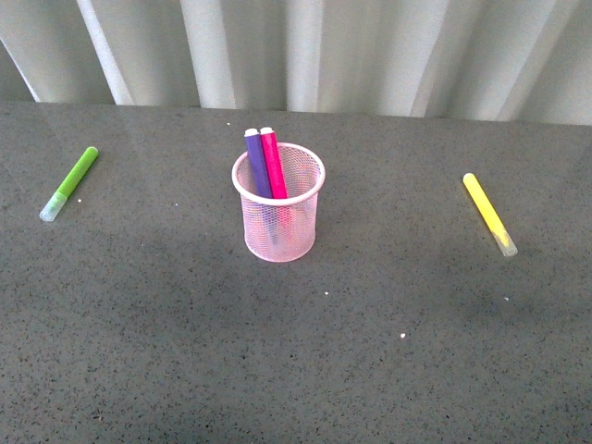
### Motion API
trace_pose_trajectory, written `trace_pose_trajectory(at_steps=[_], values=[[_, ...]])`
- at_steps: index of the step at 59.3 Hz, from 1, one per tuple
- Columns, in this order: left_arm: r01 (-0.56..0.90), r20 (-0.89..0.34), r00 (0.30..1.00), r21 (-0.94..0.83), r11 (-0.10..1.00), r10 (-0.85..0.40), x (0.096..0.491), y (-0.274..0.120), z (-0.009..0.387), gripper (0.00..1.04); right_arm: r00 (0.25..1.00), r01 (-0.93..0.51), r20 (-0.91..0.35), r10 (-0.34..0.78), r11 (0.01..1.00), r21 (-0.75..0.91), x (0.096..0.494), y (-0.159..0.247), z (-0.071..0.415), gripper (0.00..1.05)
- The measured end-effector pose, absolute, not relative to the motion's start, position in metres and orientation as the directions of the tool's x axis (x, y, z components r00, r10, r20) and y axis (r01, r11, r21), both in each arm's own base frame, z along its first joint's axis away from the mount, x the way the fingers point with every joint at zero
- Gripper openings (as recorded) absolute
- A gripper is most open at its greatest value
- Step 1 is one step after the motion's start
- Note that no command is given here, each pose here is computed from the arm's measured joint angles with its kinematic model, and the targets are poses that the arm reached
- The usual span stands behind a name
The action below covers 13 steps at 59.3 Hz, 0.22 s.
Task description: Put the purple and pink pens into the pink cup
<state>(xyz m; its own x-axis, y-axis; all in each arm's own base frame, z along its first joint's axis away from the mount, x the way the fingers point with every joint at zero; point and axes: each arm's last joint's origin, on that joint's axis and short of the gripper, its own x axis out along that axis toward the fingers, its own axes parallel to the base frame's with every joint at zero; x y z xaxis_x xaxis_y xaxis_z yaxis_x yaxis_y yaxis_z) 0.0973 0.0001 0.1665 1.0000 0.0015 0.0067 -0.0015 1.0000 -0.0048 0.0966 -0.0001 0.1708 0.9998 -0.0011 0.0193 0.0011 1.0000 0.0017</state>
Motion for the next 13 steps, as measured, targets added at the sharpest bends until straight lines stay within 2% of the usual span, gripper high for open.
trace_pose_trajectory(at_steps=[13], values=[[-0.001,0.007,1.0,-0.005,1.0,0.002,0.0973,0.0001,0.1665,0.98,1.0,0.001,0.019,-0.001,1.0,0.002,0.0966,-0.0001,0.1708,0.98]])
